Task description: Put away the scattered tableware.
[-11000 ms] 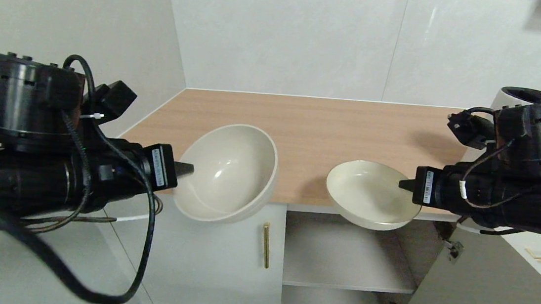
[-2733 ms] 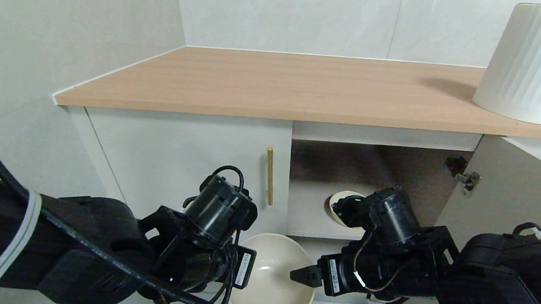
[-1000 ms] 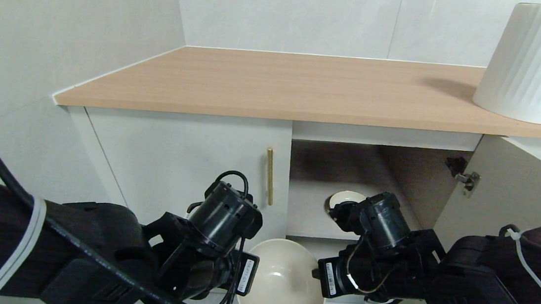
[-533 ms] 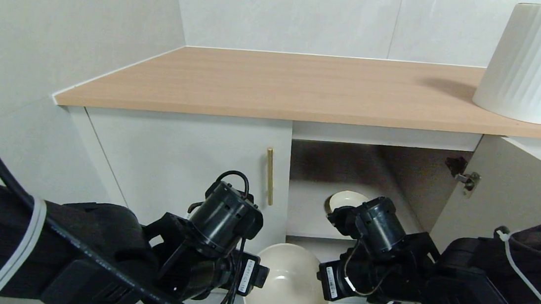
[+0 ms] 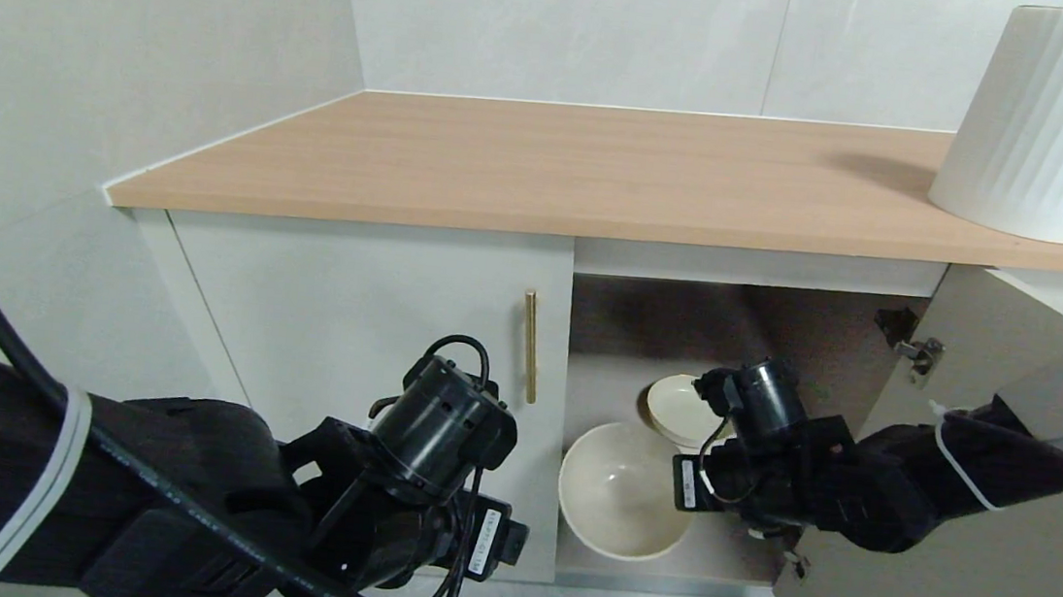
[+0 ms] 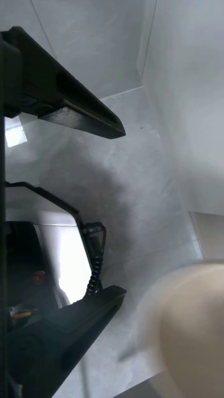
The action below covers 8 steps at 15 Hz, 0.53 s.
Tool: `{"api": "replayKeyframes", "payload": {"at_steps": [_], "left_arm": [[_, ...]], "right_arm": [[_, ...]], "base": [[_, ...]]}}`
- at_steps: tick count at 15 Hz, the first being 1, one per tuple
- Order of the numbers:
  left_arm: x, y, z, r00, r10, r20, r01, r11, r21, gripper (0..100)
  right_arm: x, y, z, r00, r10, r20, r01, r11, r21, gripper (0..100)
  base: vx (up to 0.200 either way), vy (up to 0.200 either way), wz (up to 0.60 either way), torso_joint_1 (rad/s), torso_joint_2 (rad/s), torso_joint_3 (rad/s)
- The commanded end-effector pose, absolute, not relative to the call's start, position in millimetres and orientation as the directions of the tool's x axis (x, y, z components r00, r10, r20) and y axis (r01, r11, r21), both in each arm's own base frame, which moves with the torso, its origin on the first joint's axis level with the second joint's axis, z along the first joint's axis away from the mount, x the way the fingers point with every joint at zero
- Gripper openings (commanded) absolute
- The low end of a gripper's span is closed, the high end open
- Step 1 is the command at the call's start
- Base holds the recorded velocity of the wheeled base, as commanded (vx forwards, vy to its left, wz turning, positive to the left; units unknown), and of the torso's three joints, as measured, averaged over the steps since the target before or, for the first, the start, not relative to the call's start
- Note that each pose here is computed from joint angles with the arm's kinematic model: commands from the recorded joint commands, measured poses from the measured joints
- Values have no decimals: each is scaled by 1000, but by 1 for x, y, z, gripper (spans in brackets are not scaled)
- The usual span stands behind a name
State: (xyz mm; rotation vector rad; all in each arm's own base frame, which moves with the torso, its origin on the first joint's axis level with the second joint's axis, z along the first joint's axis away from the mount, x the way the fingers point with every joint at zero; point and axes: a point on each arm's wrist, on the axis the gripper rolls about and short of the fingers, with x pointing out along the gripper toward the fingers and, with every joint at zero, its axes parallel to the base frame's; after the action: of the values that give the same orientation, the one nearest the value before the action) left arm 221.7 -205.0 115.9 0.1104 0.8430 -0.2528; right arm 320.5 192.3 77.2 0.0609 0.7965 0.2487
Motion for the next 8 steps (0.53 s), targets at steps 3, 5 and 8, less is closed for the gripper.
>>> {"api": "replayKeyframes", "payload": {"at_steps": [3, 5, 8], "left_arm": [[222, -205, 116, 638, -177, -750, 264, 964, -3, 100], [222, -205, 116, 638, -177, -750, 264, 964, -3, 100], [222, -205, 115, 637, -177, -750, 264, 964, -3, 100]], "right_arm": [[362, 182, 75, 747, 172, -642, 7, 964, 265, 0], [375, 176, 75, 770, 132, -624, 59, 960, 275, 0], [396, 167, 75, 796, 98, -598, 155, 921, 358, 0]], "base": [[0, 0, 0, 0, 0, 0], [0, 0, 0, 0, 0, 0], [0, 0, 0, 0, 0, 0]]}}
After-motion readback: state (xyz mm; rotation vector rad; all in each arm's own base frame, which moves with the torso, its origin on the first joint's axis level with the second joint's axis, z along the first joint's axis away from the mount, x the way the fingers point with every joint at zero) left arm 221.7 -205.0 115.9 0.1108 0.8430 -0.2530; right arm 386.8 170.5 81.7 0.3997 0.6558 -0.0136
